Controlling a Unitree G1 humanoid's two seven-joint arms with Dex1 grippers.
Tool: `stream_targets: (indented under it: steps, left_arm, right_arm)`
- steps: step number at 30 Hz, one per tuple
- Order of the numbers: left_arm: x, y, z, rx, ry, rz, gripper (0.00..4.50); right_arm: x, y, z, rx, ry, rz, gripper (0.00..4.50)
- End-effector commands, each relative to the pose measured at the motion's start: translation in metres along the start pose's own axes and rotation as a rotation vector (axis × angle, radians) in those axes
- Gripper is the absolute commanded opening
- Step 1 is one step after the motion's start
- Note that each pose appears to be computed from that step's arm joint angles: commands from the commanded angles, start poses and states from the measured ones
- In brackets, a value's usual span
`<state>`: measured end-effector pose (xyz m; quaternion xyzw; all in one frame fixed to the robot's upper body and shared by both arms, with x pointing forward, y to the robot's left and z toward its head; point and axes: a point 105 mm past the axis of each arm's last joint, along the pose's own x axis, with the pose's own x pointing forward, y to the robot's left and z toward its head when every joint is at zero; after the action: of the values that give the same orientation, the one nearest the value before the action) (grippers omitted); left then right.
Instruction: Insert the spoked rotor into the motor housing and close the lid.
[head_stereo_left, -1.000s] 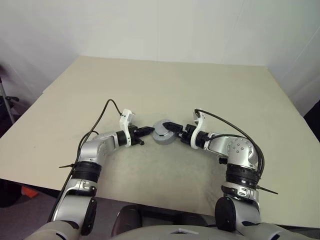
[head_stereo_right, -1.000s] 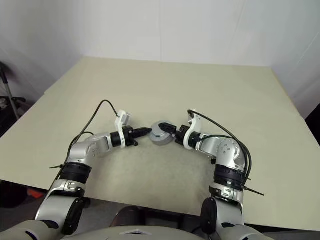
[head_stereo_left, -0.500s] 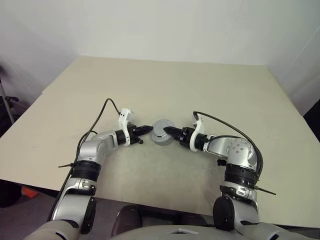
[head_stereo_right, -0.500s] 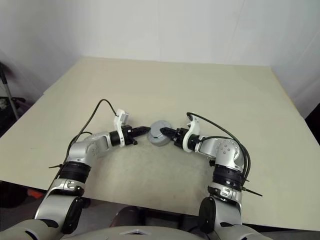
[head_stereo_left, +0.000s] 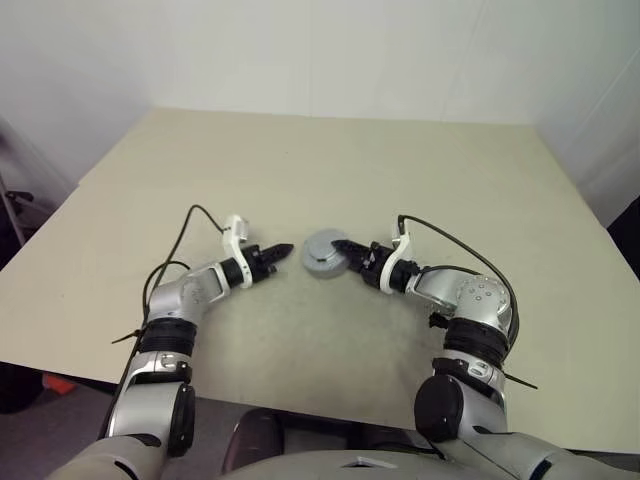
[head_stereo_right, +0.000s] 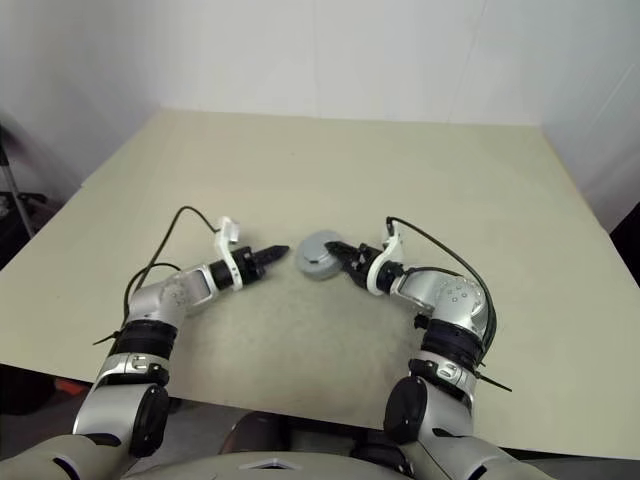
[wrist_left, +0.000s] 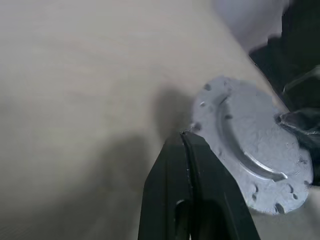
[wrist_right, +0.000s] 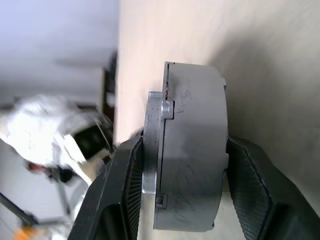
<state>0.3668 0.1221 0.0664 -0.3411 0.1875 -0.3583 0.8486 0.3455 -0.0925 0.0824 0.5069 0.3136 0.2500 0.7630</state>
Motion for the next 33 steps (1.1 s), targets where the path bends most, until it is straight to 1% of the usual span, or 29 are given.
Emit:
stream_targets:
  steps: [1,3,6,7,10,11,13,15,17,22,33]
  left_arm:
    - [-0.009,-0.007,0.028,-0.118,-0.109,-0.056,0.0]
    - [-0.015,-0.011,0.034,-0.178,-0.146,-0.096,0.0]
    - [-0.027,-0.014,0.049,-0.295,-0.243,-0.152,0.62]
    - [-0.03,-0.016,0.052,-0.324,-0.264,-0.171,0.91]
    - [-0.034,-0.031,0.06,-0.406,-0.307,-0.258,1.99]
    - [-0.033,-0.038,0.061,-0.422,-0.307,-0.289,2.22]
    - [-0.03,-0.052,0.062,-0.452,-0.307,-0.338,2.94]
    - [-0.027,-0.058,0.061,-0.489,-0.297,-0.355,3.58]
    - [-0.022,-0.063,0.056,-0.54,-0.261,-0.369,4.24]
    - [-0.015,-0.07,0.048,-0.594,-0.221,-0.386,4.24]
    - [-0.013,-0.063,0.035,-0.632,-0.206,-0.345,4.24]
  right_arm:
    - [0.001,0.042,0.019,0.005,-0.075,0.173,2.06]
    - [0.002,0.052,0.021,0.012,-0.086,0.208,2.06]
    - [0.006,0.07,0.019,0.004,-0.076,0.262,2.06]
    - [0.007,0.074,0.018,0.0,-0.069,0.277,2.06]
    - [0.011,0.084,0.01,-0.045,-0.01,0.283,2.06]
    - [0.013,0.084,0.005,-0.063,0.017,0.27,2.06]
    - [0.015,0.086,-0.002,-0.085,0.062,0.27,2.06]
    - [0.016,0.09,-0.005,-0.1,0.087,0.287,2.06]
    - [0.016,0.096,-0.008,-0.121,0.111,0.305,2.06]
    - [0.018,0.102,-0.017,-0.142,0.158,0.32,2.06]
    - [0.015,0.112,-0.015,-0.153,0.157,0.359,2.06]
